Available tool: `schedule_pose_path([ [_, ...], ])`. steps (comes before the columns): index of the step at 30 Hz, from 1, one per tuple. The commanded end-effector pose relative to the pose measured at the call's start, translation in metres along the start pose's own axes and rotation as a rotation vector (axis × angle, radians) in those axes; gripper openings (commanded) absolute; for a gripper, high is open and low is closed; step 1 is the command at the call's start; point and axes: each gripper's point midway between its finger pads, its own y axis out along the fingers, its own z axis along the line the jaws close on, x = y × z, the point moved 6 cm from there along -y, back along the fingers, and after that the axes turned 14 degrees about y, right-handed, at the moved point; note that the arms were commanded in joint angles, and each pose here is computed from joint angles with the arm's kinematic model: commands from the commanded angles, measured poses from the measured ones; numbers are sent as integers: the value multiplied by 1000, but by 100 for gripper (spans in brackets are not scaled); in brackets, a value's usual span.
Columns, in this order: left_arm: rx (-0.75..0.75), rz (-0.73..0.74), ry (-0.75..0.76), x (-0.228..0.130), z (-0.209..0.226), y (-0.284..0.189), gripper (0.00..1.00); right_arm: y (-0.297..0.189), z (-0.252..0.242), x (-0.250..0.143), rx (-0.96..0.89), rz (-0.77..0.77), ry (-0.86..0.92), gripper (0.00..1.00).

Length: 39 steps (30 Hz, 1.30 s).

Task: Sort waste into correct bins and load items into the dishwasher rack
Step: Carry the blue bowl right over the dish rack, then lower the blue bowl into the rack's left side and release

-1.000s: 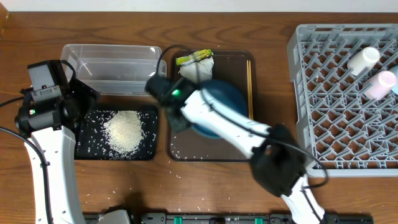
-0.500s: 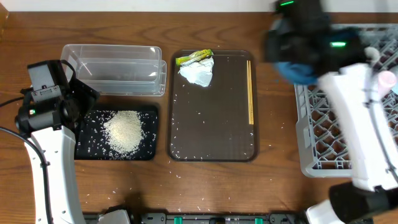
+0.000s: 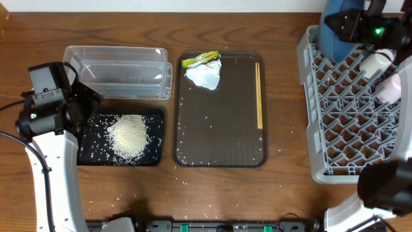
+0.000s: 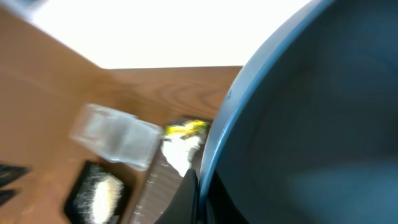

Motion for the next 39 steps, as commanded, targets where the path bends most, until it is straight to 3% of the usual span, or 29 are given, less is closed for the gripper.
schedule_pose_path([
  [1, 1, -7, -20, 2, 1, -2, 89, 9, 4, -4, 303, 89, 9, 1],
  [9, 1, -7, -21, 2, 1, -2, 89, 41, -52, -7, 302, 138, 150, 1],
  [17, 1, -7, -21, 2, 1, -2, 89, 42, -89, -6, 292, 132, 225, 1],
  [26, 1, -7, -21, 2, 1, -2, 89, 36, -108, -5, 290, 119, 265, 1],
  [34, 1, -7, -21, 2, 1, -2, 89, 23, -99, -1, 429, 117, 253, 1],
  [39, 1, -8, -21, 3, 1, -2, 89, 12, -109, -4, 406, 121, 360, 1],
])
